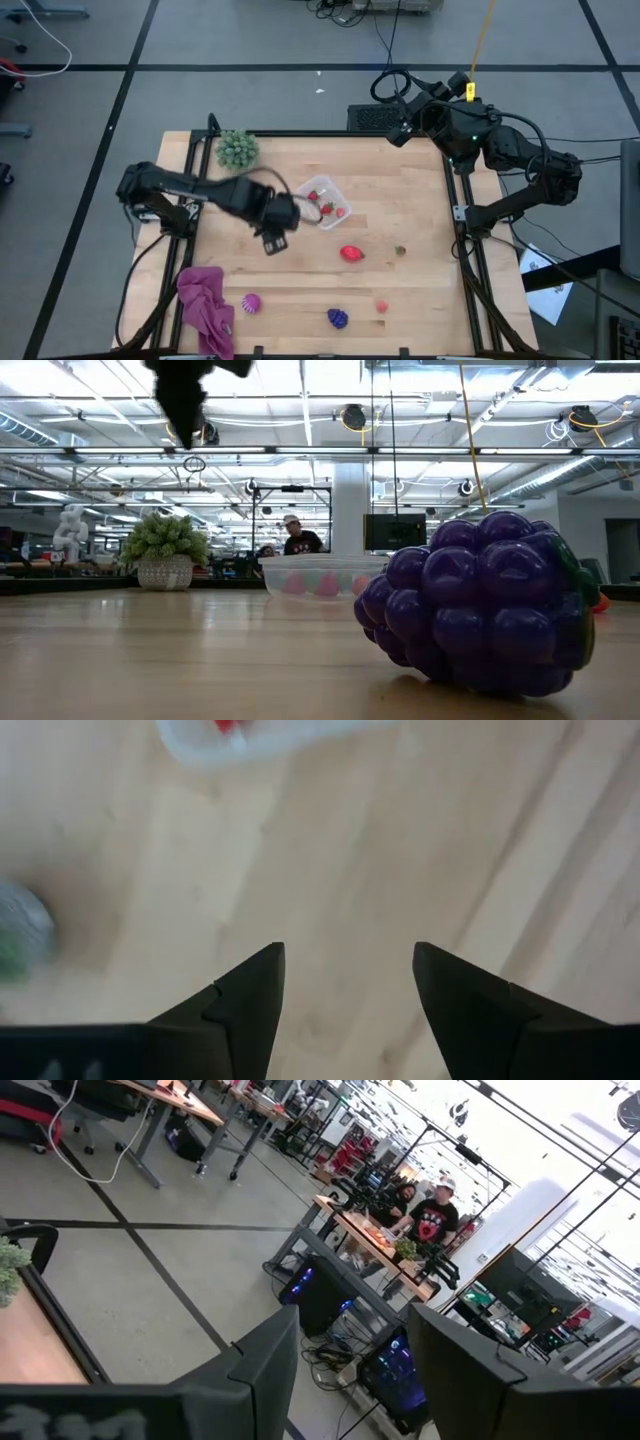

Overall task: Pick and placing Produce into tupperware
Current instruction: Put the onion into the transparent bin

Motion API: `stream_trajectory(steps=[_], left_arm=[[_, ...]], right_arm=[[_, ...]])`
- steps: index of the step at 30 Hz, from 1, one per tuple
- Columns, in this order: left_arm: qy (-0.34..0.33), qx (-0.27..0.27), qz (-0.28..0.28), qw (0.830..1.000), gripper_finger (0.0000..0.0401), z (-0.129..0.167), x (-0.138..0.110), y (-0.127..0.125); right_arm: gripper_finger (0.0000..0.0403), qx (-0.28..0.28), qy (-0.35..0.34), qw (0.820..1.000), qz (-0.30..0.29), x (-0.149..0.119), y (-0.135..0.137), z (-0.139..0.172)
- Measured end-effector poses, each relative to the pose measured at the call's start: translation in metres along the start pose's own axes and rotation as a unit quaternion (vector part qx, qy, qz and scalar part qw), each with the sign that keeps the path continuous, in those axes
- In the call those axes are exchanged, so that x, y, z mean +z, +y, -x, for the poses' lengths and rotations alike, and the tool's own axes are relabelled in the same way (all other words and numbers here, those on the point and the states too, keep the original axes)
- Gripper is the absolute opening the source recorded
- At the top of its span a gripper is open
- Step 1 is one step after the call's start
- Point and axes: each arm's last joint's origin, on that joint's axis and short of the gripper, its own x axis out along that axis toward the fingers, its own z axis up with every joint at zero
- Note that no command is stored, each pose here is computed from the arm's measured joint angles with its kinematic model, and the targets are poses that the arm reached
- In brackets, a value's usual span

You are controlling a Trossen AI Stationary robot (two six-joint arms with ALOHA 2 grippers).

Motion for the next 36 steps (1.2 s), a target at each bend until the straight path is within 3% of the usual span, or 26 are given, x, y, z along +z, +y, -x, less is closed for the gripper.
stream_trajectory(steps=[9, 22, 29, 36], left_arm=[[0.037, 0.002, 0.037, 0.999, 0.0228, -0.014, -0.047, -0.044], [0.055, 0.003, 0.172, 0.984, 0.0228, -0.017, -0.104, -0.085], [0.034, -0.041, 0.199, 0.979, 0.0228, -0.016, -0.104, -0.096], [0.074, -0.077, 0.239, 0.965, 0.0242, -0.015, -0.104, -0.102]], right_arm=[[0.0181, 0.000, 0.000, 1.000, -0.017, 0.000, 0.000, 0.000], [0.0181, 0.001, -0.001, 1.000, -0.027, 0.000, 0.000, 0.000], [0.0181, 0.001, -0.001, 1.000, -0.026, 0.000, 0.000, 0.000], [0.0181, 0.002, -0.001, 1.000, -0.018, 0.000, 0.000, 0.000]])
